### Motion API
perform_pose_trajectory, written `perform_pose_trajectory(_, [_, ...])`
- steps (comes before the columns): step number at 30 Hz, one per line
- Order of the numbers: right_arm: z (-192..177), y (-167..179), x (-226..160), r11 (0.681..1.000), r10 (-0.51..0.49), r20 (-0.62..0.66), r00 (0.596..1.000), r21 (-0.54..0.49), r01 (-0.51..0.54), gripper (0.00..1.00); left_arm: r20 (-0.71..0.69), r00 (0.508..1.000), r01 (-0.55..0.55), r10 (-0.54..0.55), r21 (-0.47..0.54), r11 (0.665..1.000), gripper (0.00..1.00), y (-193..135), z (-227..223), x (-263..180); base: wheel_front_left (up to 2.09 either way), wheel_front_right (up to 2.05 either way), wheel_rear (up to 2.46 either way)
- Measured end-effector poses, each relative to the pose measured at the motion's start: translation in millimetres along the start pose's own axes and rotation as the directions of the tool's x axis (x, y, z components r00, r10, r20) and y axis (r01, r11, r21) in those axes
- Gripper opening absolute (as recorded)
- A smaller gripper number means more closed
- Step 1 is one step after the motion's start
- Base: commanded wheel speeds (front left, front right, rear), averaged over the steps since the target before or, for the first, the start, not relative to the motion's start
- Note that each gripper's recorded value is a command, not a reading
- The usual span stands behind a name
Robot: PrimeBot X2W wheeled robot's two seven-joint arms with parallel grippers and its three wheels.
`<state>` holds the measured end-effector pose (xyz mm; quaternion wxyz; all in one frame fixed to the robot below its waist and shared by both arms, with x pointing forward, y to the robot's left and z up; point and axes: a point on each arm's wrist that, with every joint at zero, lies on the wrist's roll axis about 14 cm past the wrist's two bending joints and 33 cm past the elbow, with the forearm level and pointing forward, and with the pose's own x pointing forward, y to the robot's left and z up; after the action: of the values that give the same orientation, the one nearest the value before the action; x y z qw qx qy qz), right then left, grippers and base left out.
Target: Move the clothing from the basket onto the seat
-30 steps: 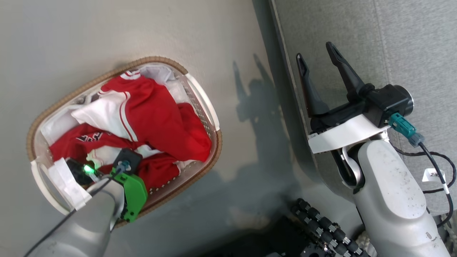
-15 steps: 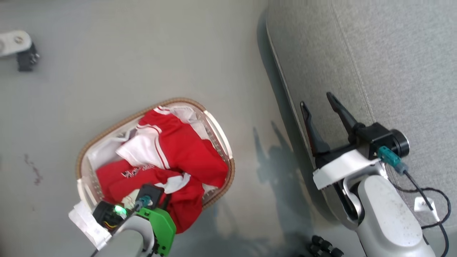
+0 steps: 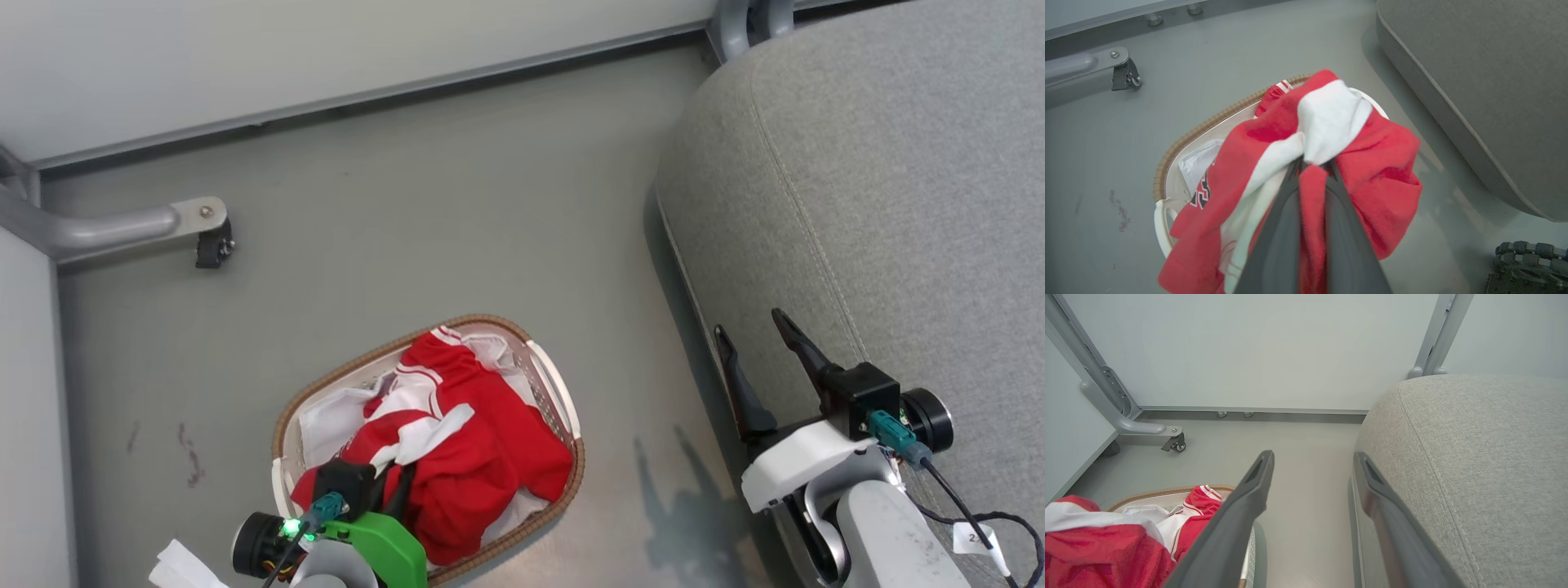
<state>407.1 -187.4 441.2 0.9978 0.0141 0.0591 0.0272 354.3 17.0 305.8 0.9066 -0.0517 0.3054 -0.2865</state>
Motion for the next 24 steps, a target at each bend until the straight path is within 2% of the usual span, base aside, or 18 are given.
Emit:
perform_pose_trajectory(9, [17.2,12.4,-18.9,1.000,0.025,0.051,0.998,0.007,-0.026,1.00,0.257,0.962,-0.089,0.088,-0.010,0.996,0.00,7.5,71.2,-33.4,0.00,0.00,0.00])
perform_pose_trajectory(16, [24.4,21.4,-32.4,0.999,0.047,0.075,0.996,0.006,-0.048,1.00,0.454,0.882,-0.130,0.125,-0.020,0.991,0.00,9.9,129.3,-65.2,0.00,0.00,0.00])
perform_pose_trajectory(24, [22.0,39.9,-41.8,0.995,0.102,0.070,0.992,-0.013,-0.102,1.00,0.639,0.762,-0.137,0.103,0.004,0.991,0.00,2.7,195.3,-98.1,0.00,0.00,0.00])
